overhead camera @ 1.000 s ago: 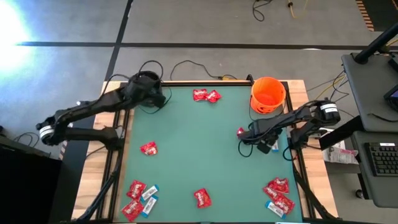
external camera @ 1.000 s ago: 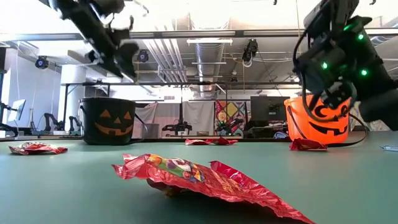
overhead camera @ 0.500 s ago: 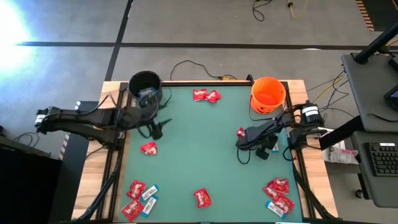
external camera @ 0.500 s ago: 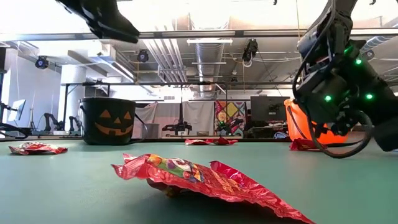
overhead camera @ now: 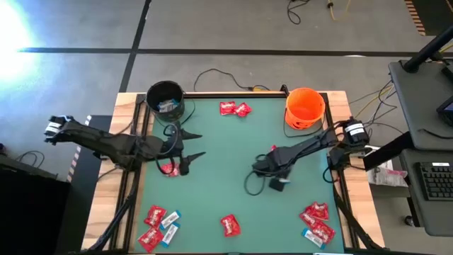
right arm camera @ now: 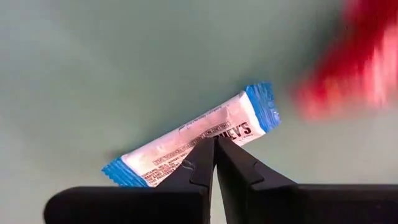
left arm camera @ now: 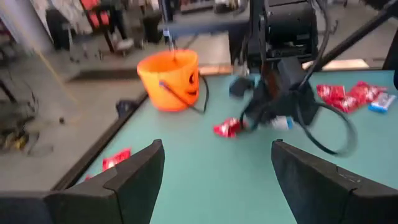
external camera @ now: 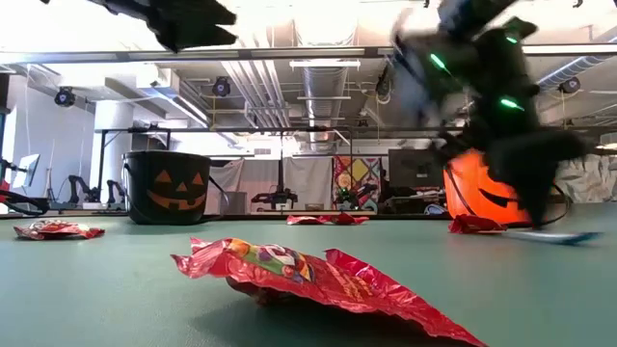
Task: Sort candy by brand, put in halloween buckets
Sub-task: Put the white chocolate into the black bucket
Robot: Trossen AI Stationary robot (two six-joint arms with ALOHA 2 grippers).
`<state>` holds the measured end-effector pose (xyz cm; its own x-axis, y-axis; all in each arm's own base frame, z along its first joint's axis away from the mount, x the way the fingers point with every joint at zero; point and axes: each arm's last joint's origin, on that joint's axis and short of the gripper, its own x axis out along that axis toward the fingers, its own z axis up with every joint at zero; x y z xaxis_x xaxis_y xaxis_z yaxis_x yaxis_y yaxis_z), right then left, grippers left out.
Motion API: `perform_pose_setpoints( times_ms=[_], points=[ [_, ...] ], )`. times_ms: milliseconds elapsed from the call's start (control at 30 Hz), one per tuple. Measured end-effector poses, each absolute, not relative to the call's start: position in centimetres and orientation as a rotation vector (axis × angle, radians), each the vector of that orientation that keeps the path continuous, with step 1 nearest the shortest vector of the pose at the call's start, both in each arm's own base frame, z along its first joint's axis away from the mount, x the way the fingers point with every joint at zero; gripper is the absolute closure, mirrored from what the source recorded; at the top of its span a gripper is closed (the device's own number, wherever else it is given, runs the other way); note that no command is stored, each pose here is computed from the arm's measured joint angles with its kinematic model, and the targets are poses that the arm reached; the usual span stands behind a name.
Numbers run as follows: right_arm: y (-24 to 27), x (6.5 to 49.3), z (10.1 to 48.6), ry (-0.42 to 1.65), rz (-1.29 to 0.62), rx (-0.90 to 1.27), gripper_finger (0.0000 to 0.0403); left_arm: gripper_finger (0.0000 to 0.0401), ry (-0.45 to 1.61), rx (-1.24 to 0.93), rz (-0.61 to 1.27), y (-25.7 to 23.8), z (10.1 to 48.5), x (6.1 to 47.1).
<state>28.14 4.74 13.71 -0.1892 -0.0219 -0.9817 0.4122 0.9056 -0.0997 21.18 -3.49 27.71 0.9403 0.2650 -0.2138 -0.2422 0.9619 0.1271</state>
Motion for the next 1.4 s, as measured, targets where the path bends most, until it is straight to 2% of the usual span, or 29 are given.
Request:
perform_pose_setpoints(
  times_ms=[167, 367, 533, 667, 833, 933, 1167, 1267, 1400],
  points=[
    [5.7, 33.0, 15.8, 1.368, -0.177, 0.286, 0.0390, 0.0123, 0.168, 0.099, 0.221, -4.0, 25.0, 22.9],
    [8.1, 34.4, 20.5, 1.135, 0.017, 0.208, 0.0390, 0.0123, 0.359, 0.125, 0.187, -4.5, 21.0, 24.3],
    [8.6, 33.6, 21.5, 1.113, 0.035, 0.146, 0.0390, 0.0121, 0.486, 0.120, 0.065, -5.3, 18.3, 26.3],
    [8.6, 33.5, 20.9, 1.122, 0.026, 0.155, 0.0390, 0.0120, 0.508, 0.045, -0.074, -4.9, 18.1, 29.0],
    [8.5, 33.3, 18.1, 1.176, -0.003, 0.140, 0.0390, 0.0120, 0.582, 0.194, -0.157, -5.0, 16.2, 32.2],
    [8.5, 32.5, 17.0, 1.225, -0.042, 0.170, 0.0390, 0.0120, 0.613, 0.190, -0.262, -5.2, 15.6, 34.3],
    [9.5, 30.5, 17.2, 1.248, -0.109, 0.225, 0.0390, 0.0130, 0.681, 0.272, -0.455, -4.8, 15.0, 37.9],
    [10.1, 30.1, 17.7, 1.233, -0.123, 0.263, 0.0390, 0.0130, 0.681, 0.259, -0.523, -3.9, 14.4, 38.7],
    [10.8, 29.7, 18.2, 1.199, -0.152, 0.286, 0.0390, 0.0131, 0.679, 0.357, -0.570, -3.4, 13.3, 39.1]
  ],
)
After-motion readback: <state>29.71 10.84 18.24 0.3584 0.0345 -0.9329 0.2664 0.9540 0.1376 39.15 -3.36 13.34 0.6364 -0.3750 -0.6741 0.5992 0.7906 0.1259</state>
